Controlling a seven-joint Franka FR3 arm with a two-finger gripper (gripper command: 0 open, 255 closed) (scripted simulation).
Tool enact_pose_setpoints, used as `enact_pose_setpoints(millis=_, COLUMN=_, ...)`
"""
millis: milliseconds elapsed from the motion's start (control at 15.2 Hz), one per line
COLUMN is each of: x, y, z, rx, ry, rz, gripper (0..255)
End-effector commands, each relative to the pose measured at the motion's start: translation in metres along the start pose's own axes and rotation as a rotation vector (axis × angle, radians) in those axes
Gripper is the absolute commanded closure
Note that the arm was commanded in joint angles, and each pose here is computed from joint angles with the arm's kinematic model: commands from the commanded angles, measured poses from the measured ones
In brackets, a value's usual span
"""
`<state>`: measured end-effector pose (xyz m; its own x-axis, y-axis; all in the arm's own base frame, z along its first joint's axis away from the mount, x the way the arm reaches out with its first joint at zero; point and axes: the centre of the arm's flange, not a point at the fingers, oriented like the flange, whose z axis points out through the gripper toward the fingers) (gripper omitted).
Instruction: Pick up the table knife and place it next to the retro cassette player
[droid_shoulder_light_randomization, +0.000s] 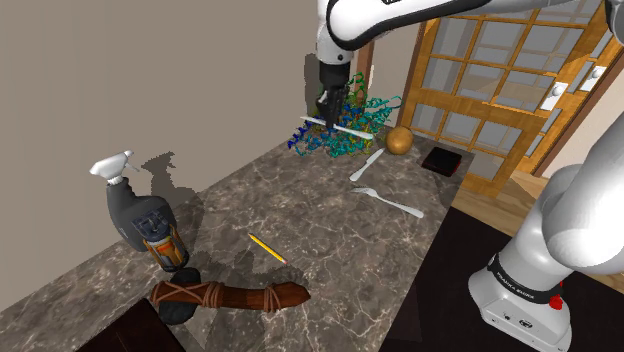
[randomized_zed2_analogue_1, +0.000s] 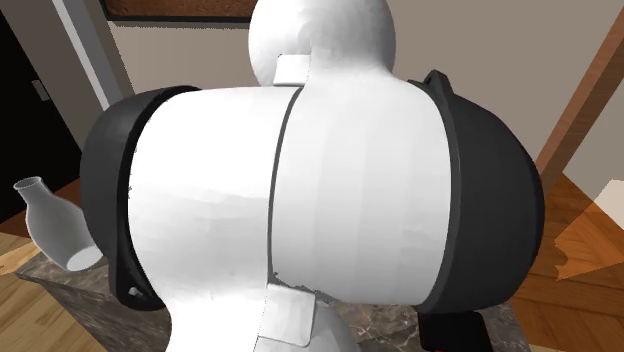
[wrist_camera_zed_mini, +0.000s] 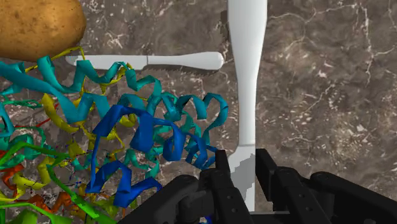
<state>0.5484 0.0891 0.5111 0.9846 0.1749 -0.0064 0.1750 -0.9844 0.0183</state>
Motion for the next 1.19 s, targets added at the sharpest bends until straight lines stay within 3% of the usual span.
enact_pose_setpoints(millis=0, x=-0.003, y=0.026, z=0.001, rx=0.0, ry=0.0, rz=-0.001, gripper=255)
enact_pose_setpoints(millis=594, x=-0.026, y=0.143, z=0.003, rx=0.0, ry=0.0, rz=-0.001, gripper=255)
enact_pose_setpoints(millis=660, x=-0.014, y=0.102, z=-0.025, rx=0.269, ry=0.094, rz=0.069, gripper=255)
enact_pose_setpoints(millis=726, x=-0.014, y=0.102, z=-0.025, rx=0.269, ry=0.094, rz=0.069, gripper=0)
enact_pose_setpoints(millis=990, x=-0.056, y=0.087, z=-0.063, rx=0.182, ry=0.107, rz=0.114, gripper=0)
enact_pose_setpoints(millis=1122, x=-0.054, y=0.086, z=-0.053, rx=0.182, ry=0.107, rz=0.114, gripper=0)
